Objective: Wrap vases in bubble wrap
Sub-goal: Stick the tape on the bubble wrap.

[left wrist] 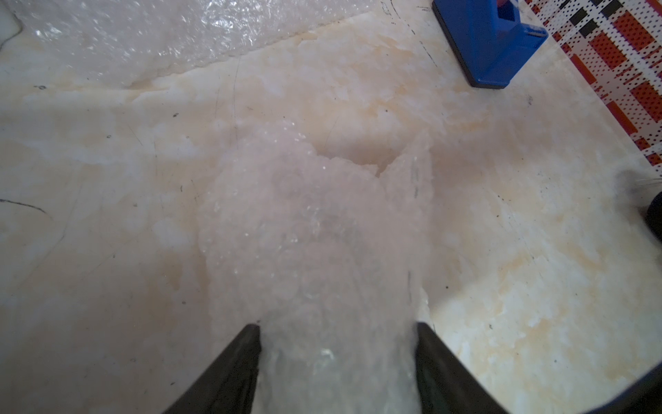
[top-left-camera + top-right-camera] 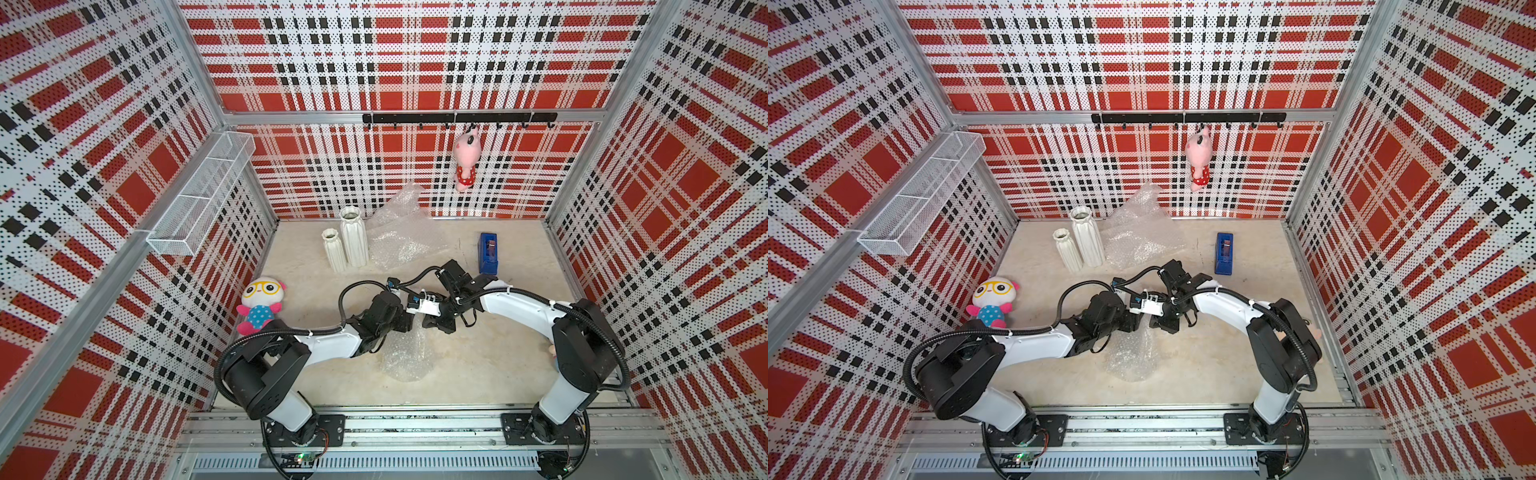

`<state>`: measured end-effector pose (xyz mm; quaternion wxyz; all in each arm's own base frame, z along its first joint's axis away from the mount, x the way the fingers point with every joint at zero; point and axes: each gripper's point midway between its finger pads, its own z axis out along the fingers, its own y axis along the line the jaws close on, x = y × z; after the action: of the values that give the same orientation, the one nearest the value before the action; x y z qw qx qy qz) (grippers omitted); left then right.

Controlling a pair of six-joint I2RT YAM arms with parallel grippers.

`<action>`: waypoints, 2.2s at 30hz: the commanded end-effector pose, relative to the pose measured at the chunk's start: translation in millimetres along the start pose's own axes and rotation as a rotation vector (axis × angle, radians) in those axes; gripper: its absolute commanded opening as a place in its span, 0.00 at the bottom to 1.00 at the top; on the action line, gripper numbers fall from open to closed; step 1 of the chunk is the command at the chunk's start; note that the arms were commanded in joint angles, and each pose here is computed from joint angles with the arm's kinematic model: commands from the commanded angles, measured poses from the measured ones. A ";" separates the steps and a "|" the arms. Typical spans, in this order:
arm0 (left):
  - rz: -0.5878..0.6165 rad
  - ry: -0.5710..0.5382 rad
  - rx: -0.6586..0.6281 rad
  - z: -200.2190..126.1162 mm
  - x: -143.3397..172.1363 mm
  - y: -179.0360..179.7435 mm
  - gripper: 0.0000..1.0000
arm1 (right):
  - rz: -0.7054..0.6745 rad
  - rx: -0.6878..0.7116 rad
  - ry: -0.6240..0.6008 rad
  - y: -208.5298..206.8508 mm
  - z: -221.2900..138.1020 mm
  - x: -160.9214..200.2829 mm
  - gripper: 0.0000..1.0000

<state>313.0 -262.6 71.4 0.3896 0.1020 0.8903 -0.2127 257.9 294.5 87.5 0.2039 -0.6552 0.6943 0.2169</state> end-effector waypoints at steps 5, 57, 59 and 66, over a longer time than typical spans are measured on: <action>0.034 0.119 -0.030 2.8 35.8 12.1 0.67 | -0.009 0.041 -0.022 -13.5 5.4 -8.5 0.11; 0.028 0.117 -0.044 2.0 34.3 14.0 0.67 | 0.787 0.302 -0.589 -19.4 -23.9 -22.4 0.47; 0.028 0.114 -0.042 1.9 33.3 13.4 0.67 | 0.802 0.299 -0.581 -18.3 -20.5 -18.8 0.46; 0.028 0.118 -0.042 2.6 34.1 13.4 0.67 | 0.828 0.294 -0.563 -12.9 -9.0 -12.1 0.46</action>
<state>313.1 -262.5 71.3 0.3896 0.1016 0.8904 -0.2124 271.5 294.5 102.8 0.3652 -0.2149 0.8392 0.3409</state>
